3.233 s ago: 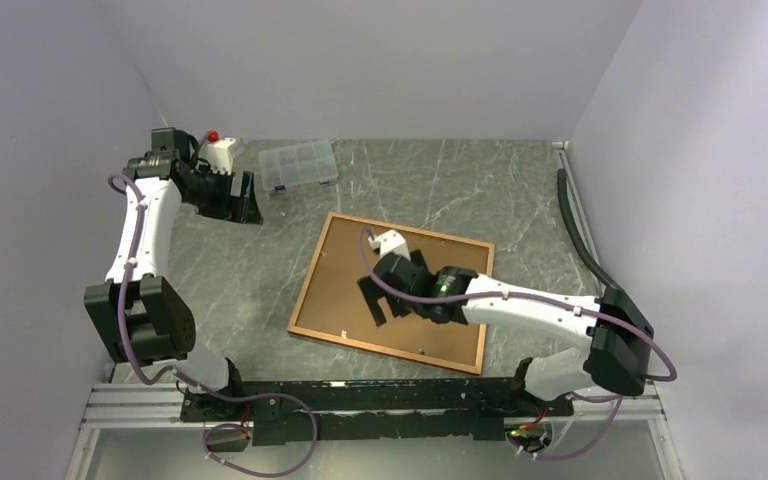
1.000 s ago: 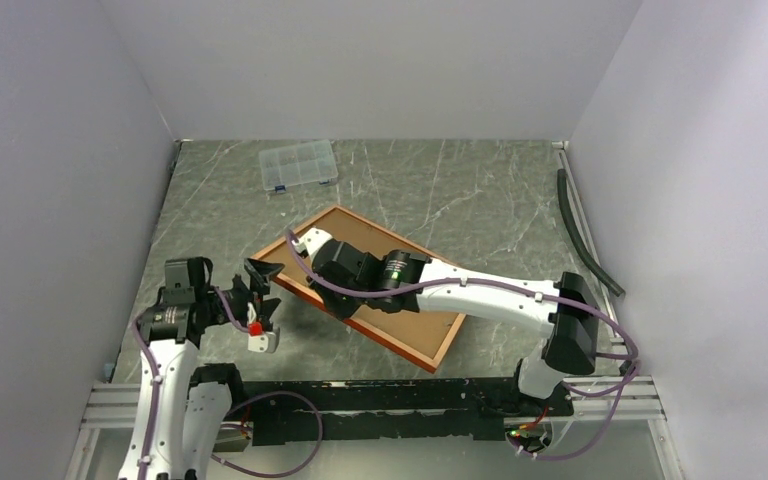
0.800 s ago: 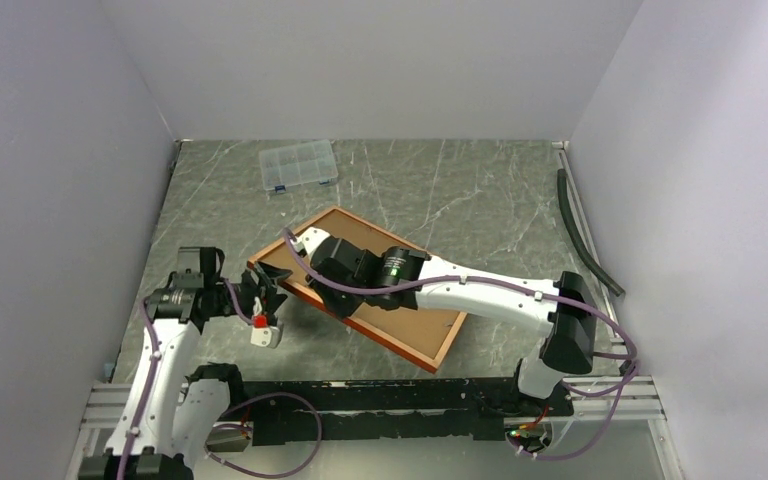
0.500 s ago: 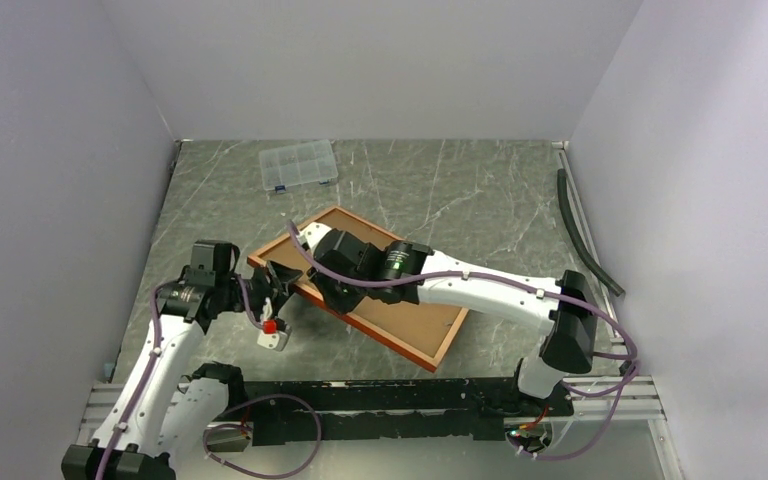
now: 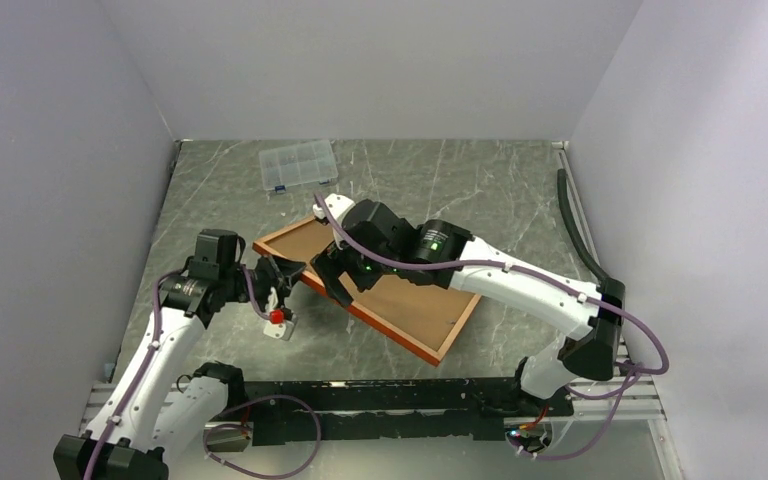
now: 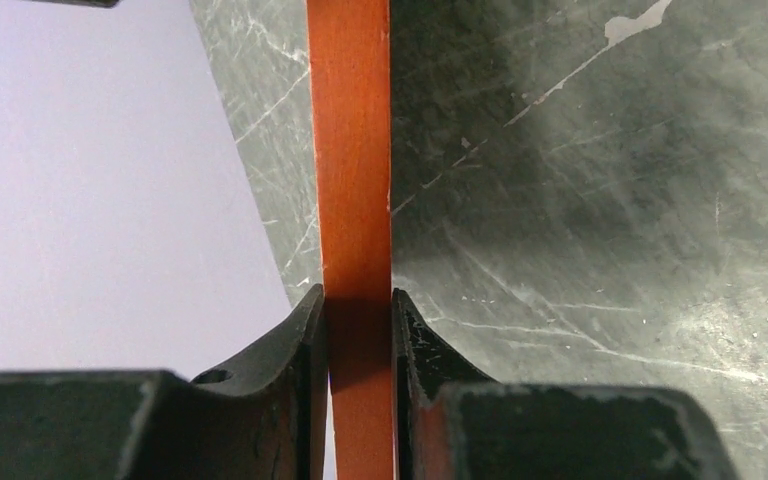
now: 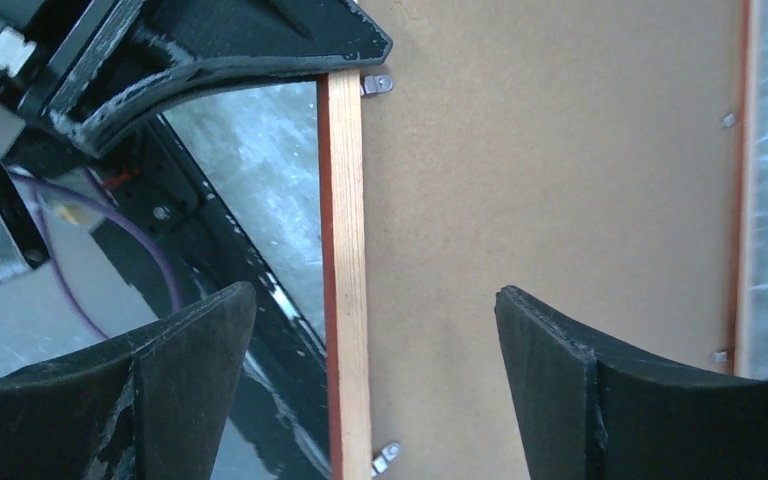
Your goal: Put the photo into the frame
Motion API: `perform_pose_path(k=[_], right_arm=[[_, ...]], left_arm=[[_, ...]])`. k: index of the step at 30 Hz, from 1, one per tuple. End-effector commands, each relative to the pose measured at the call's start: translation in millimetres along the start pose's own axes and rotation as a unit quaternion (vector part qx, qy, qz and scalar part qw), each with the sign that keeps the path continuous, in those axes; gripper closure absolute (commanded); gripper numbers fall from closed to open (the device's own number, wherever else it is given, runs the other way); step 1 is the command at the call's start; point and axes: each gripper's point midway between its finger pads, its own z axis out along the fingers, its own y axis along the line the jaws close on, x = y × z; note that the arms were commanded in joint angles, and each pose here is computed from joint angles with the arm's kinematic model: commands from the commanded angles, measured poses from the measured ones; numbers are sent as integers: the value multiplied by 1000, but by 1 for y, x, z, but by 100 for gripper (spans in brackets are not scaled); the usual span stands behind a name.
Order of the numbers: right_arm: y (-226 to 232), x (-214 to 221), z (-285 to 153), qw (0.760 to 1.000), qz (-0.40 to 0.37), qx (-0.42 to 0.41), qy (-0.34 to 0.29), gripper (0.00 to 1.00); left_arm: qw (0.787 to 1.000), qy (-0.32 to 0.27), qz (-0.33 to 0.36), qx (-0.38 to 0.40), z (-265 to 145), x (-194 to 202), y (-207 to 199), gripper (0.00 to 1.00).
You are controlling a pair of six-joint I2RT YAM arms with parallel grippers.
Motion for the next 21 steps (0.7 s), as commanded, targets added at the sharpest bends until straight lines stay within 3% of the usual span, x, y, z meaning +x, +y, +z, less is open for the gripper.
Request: perform_pose_path(k=[1, 7, 11, 21], right_arm=[[-8, -4, -31, 996, -90, 18, 8, 1], [-19, 28, -33, 975, -196, 77, 69, 1], [-27, 29, -33, 969, -213, 106, 70, 5], [-42, 28, -23, 956, -234, 164, 69, 31]], left_arm=[[999, 9, 8, -29, -13, -6, 41, 86], [998, 5, -51, -29, -16, -10, 54, 86], [998, 3, -63, -29, -18, -11, 57, 87], [994, 2, -96, -46, -22, -11, 72, 88]])
